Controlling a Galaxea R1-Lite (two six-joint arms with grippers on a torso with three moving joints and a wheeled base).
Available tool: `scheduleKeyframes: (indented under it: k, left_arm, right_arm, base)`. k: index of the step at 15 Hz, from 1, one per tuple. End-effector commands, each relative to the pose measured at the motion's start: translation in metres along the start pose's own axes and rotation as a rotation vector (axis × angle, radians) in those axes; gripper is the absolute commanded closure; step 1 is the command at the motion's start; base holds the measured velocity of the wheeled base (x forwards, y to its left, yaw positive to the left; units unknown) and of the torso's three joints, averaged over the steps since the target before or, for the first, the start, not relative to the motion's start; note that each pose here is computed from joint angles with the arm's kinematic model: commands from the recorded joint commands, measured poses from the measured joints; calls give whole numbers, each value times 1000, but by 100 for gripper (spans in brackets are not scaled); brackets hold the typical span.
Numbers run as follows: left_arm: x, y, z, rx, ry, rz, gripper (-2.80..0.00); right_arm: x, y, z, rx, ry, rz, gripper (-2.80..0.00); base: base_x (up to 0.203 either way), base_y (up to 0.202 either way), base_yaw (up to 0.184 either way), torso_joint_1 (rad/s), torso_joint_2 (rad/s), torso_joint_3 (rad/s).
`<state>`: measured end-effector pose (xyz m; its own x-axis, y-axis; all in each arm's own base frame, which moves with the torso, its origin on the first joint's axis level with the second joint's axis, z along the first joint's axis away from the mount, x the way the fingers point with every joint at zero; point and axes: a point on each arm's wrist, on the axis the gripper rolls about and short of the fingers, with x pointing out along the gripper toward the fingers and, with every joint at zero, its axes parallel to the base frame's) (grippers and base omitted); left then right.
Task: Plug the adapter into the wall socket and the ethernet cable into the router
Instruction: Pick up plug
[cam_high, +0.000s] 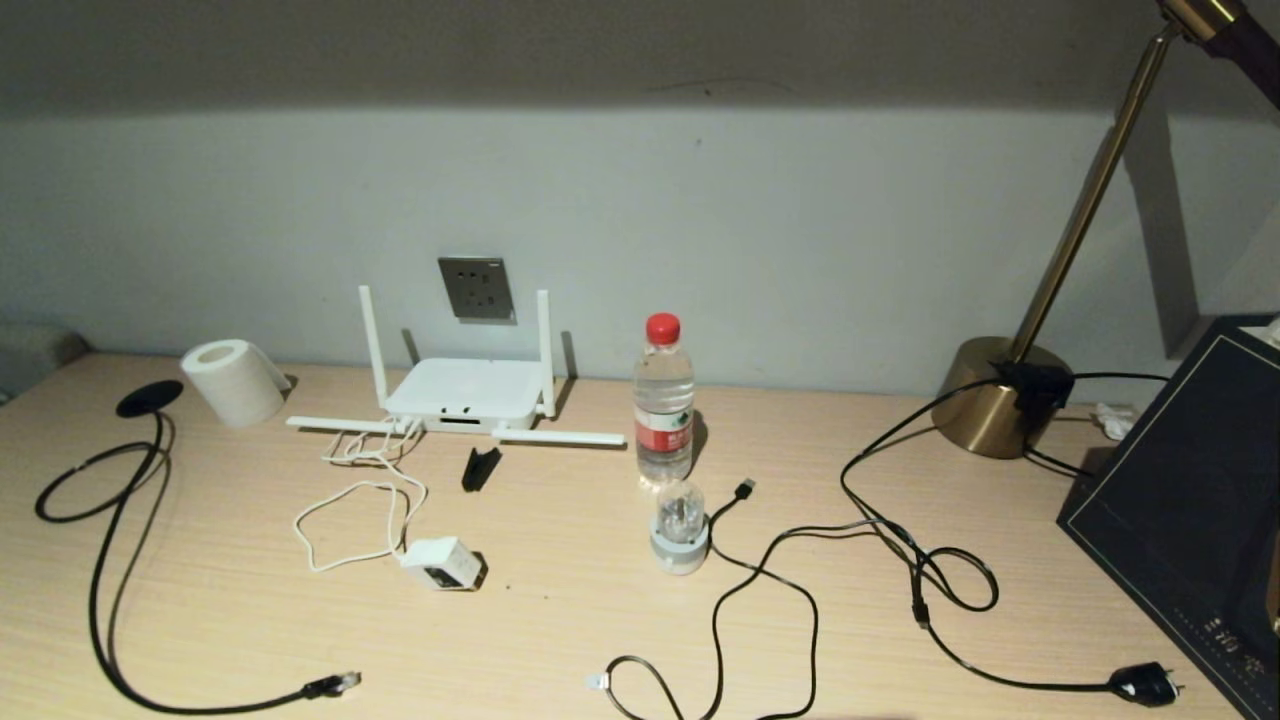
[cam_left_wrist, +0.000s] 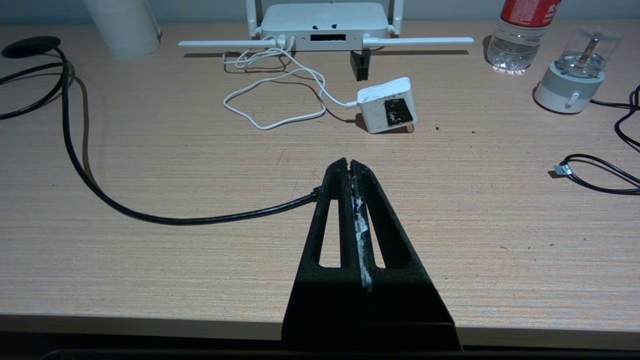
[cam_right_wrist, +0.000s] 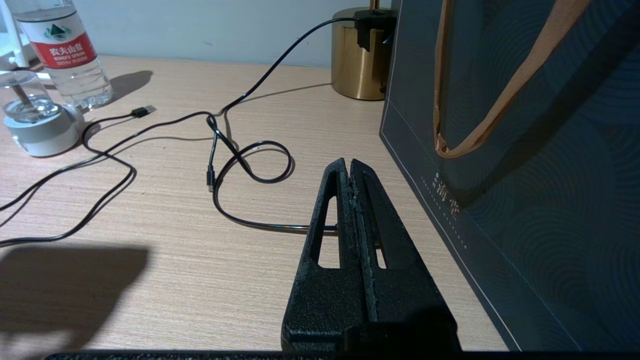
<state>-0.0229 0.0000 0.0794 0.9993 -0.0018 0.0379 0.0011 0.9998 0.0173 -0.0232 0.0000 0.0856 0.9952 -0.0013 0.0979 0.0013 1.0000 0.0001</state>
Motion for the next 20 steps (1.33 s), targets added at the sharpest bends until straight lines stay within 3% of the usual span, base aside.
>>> scheduleKeyframes:
  k: [1, 20]
  left_arm:
    - [1, 0, -4, 0, 13, 0, 0]
    - [1, 0, -4, 1, 13, -4, 0]
  right_arm:
    - [2, 0, -10, 0, 34, 0, 0]
    - [2, 0, -9, 6, 37, 0, 0]
  base:
    - [0, 0, 0, 0, 0, 0]
    - [0, 0, 0, 0, 0, 0]
